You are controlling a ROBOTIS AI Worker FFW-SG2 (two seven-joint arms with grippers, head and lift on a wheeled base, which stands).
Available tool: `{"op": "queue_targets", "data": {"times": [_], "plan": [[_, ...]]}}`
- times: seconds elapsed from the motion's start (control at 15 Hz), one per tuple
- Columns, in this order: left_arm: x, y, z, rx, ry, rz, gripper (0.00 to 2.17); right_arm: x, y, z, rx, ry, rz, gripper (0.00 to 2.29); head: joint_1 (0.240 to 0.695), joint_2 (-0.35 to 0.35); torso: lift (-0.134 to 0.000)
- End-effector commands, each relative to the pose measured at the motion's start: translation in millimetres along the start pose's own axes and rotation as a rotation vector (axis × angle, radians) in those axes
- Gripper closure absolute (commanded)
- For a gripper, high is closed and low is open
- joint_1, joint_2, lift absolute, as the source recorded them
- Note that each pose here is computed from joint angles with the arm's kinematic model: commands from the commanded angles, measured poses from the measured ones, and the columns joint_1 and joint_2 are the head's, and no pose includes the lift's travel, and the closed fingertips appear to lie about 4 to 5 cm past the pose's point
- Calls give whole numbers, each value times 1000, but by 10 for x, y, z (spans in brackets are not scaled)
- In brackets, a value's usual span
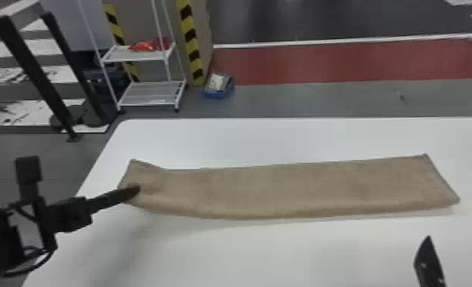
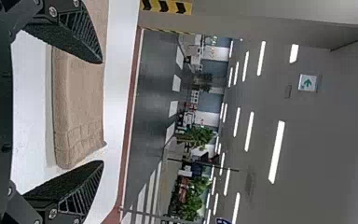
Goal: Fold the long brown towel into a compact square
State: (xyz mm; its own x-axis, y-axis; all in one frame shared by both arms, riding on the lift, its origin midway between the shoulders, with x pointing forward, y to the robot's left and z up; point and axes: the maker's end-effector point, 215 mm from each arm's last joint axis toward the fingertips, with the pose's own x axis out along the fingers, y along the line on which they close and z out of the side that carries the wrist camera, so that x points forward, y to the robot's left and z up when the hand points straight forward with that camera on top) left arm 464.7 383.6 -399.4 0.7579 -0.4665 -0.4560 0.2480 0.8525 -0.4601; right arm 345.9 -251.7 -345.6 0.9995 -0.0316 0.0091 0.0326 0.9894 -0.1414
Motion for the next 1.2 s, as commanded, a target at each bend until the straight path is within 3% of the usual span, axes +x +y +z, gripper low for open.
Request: {"op": "queue_targets", "data": {"times": [0.0, 0.13, 0.33, 0.47, 0.6, 0.87, 0.93, 1.0, 1.13], "plan": [[-204, 114, 195, 1, -32, 28, 2007, -3, 12, -12, 4, 1, -1, 127, 695, 174, -123], [-238, -189, 286, 6, -11, -2, 2007, -23, 16, -25, 4, 3, 0, 127, 695, 207, -123], [28, -1160, 380, 102, 22, -96, 2003, -41, 37, -38, 5, 2, 3, 127, 695, 181, -123], [336, -1780, 417, 167, 50, -145, 2003, -90, 48, 9, 7, -15, 6, 127, 695, 115, -123], [657, -2237, 441, 222, 60, -171, 2003, -125, 37, 8, 5, -15, 6, 127, 695, 4, -123], [1227, -3056, 279, 243, 91, -248, 2003, -203, -8, -19, -2, -10, 1, 127, 695, -126, -123], [1341, -3227, 250, 242, 97, -260, 2003, -208, -7, -15, -2, -11, 1, 127, 695, -155, -123], [1414, -3281, 202, 256, 111, -251, 2003, -216, -6, -9, -2, -14, 2, 127, 695, -213, -123], [1568, -3296, -5, 292, 160, -209, 2003, -237, -6, -41, -3, -13, 2, 127, 695, -258, -123]]}}
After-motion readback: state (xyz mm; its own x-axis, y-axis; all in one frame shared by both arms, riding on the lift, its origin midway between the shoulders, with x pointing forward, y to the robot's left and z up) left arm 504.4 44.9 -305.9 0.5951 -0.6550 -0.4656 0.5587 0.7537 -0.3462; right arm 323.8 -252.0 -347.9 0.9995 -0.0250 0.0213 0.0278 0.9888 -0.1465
